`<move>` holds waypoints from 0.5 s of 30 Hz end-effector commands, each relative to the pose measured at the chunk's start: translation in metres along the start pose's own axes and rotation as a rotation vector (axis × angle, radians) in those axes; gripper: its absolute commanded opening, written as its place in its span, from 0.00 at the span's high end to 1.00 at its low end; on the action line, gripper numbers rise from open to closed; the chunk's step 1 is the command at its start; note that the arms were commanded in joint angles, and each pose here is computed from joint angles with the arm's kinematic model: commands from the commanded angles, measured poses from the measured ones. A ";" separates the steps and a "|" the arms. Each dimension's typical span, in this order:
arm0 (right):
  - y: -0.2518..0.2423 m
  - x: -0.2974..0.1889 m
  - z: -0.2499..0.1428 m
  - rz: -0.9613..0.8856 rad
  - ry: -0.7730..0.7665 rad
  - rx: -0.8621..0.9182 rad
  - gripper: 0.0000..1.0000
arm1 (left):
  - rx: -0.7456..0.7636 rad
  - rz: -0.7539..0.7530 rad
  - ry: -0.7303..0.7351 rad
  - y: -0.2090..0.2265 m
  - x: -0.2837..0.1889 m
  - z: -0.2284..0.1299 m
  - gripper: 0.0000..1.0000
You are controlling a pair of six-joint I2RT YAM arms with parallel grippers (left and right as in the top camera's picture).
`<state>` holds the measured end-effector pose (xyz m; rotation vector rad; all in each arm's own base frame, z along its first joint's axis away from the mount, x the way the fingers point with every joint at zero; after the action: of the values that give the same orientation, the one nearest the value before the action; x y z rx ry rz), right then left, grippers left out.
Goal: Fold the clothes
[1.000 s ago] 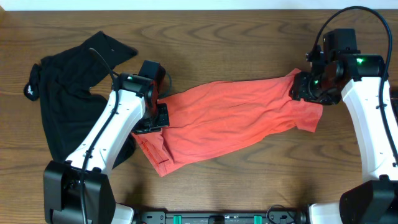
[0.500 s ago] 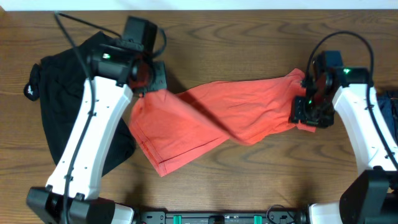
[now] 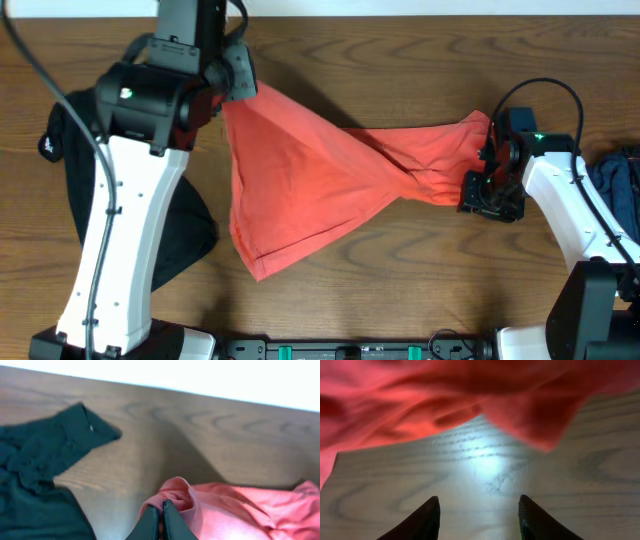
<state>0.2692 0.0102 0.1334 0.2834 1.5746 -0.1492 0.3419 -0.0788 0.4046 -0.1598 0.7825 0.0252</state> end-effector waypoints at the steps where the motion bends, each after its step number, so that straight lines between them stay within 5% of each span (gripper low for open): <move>1: -0.011 -0.003 0.005 -0.045 -0.044 0.063 0.50 | 0.010 0.047 -0.084 0.007 -0.018 0.013 0.94; 15: -0.004 0.043 0.007 0.090 -0.127 0.040 0.51 | 0.011 0.057 -0.084 0.008 -0.020 0.013 0.94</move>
<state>0.2839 0.0013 0.1006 0.3558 1.4153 -0.1516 0.3408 -0.0727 0.4148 -0.1324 0.7440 0.0660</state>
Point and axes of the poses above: each gripper's point midway between its finger pads, its own x axis out along the fingers, its own y axis along the line the jaws close on, z = x × y, the point moved 7 cm from there along -x, back along the fingers
